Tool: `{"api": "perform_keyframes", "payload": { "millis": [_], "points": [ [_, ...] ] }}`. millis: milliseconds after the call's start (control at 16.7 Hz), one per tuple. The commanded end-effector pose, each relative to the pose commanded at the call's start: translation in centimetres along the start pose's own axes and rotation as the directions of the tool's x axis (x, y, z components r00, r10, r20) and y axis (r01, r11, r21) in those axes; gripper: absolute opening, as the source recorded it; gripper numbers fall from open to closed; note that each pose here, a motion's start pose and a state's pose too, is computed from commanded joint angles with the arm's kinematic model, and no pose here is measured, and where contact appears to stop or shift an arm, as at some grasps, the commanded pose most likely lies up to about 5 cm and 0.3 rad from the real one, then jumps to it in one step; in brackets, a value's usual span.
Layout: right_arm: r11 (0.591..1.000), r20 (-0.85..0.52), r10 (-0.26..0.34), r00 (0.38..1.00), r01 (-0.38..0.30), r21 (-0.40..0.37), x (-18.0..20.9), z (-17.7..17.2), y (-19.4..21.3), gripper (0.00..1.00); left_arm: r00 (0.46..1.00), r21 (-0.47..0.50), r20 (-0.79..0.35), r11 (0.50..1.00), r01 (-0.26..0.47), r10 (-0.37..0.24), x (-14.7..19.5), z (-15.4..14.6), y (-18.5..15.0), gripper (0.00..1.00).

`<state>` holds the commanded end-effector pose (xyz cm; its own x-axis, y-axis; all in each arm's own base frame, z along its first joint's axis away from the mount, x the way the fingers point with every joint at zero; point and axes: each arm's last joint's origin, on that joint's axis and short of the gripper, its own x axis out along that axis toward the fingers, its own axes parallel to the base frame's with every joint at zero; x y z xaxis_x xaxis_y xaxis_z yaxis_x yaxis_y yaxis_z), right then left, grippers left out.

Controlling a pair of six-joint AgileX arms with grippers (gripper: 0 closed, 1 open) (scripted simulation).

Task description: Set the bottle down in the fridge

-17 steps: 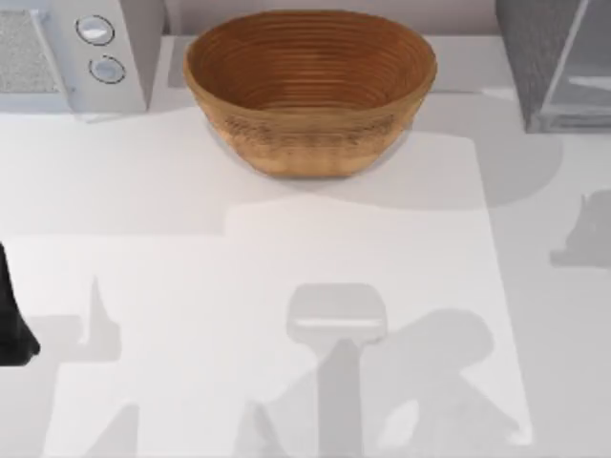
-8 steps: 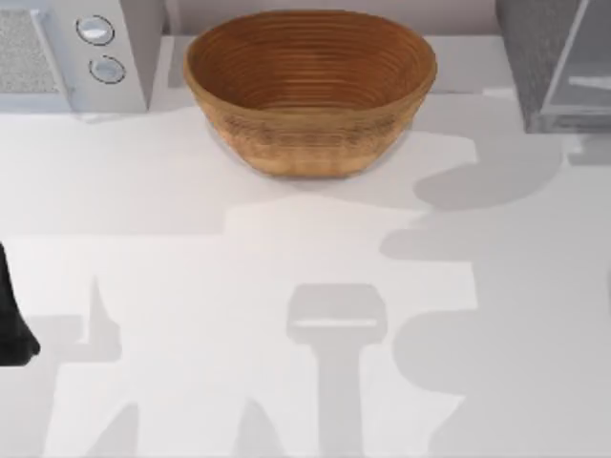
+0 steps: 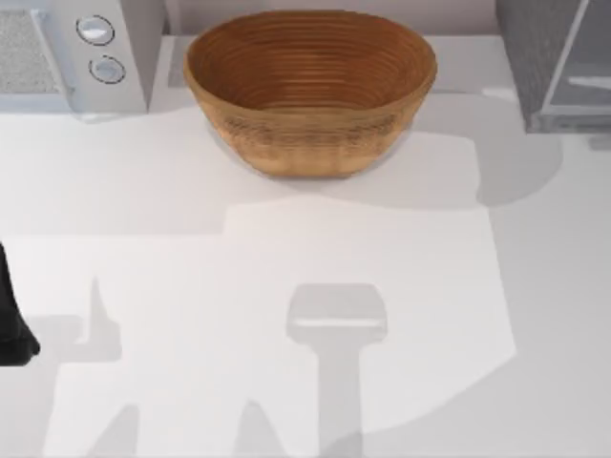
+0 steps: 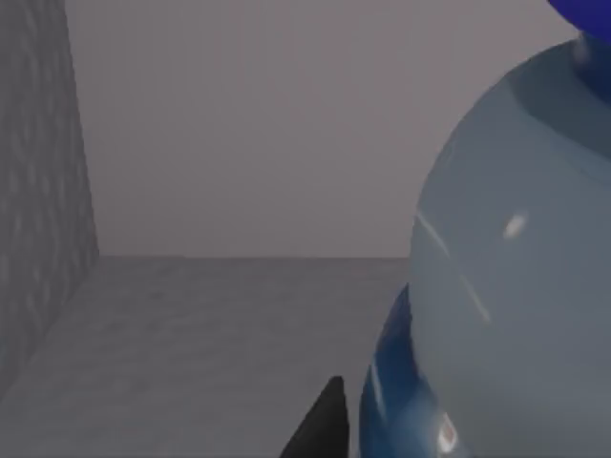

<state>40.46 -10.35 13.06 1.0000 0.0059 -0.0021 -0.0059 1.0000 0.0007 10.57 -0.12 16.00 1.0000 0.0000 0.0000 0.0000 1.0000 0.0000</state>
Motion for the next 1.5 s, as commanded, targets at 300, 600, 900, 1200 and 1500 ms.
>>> {"api": "perform_keyframes", "payload": {
  "millis": [300,600,900,1200,1500],
  "points": [
    [1.0,-0.007,0.004,1.0,-0.004,0.003,0.0,-0.2,0.2,0.01,1.0,0.0,0.0,1.0,0.0,0.0,0.0,0.0,0.0,1.0],
    [1.0,-0.019,0.008,1.0,-0.008,0.004,2.6,-0.7,0.1,0.01,1.0,0.0,0.0,1.0,0.0,0.0,0.0,0.0,0.0,1.0],
    [1.0,0.007,0.006,1.0,-0.006,-0.002,8.3,0.0,-0.1,0.01,1.0,0.0,0.0,1.0,0.0,0.0,0.0,0.0,0.0,1.0],
    [1.0,-0.007,0.004,1.0,-0.004,0.003,10.0,-0.2,0.1,0.01,1.0,0.0,0.0,1.0,0.0,0.0,0.0,0.0,0.0,1.0],
    [1.0,-0.007,0.004,1.0,-0.004,0.003,10.0,-0.2,0.1,0.23,1.0,0.0,0.0,1.0,0.0,0.0,0.0,0.0,0.0,1.0]
  ]
}}
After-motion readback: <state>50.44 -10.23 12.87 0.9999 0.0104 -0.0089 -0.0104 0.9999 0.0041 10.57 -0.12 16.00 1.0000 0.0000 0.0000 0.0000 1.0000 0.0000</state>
